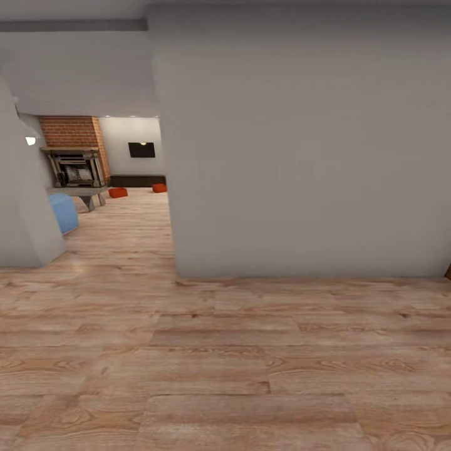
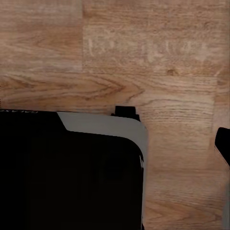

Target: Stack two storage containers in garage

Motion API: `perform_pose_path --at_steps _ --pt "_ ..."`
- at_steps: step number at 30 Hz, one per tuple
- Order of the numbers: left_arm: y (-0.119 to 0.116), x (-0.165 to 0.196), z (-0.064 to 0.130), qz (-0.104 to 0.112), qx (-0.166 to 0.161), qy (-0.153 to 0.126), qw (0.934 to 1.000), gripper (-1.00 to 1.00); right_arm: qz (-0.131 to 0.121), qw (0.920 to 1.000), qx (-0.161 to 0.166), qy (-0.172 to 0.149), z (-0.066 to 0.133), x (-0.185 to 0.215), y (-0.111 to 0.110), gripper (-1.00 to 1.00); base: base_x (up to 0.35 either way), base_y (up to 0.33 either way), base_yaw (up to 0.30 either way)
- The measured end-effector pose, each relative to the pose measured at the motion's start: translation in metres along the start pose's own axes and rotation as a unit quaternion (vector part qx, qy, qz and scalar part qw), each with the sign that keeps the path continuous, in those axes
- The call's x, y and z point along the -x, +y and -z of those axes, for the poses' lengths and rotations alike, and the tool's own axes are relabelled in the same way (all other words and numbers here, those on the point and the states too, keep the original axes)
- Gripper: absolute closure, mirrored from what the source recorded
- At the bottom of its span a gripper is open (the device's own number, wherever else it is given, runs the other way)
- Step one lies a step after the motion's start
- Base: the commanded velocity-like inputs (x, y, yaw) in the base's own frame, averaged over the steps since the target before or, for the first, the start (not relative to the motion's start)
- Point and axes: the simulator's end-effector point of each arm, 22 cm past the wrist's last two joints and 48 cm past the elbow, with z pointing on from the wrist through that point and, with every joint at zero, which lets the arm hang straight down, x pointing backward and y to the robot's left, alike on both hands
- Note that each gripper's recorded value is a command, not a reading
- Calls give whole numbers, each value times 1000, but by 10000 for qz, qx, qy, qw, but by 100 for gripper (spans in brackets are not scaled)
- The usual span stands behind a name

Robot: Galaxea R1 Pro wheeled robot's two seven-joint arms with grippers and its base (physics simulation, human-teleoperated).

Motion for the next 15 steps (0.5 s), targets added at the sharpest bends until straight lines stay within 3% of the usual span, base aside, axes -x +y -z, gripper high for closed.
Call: perform_pose_path --at_steps 4,15 --pt "0 0 0 0 0 0 10000 -100 0 10000 0 0 0 0 0 -100 346 0 173" --pt "0 0 0 0 -1 0 10000 -100 0 10000 0 0 0 0 0 -100 346 0 14"
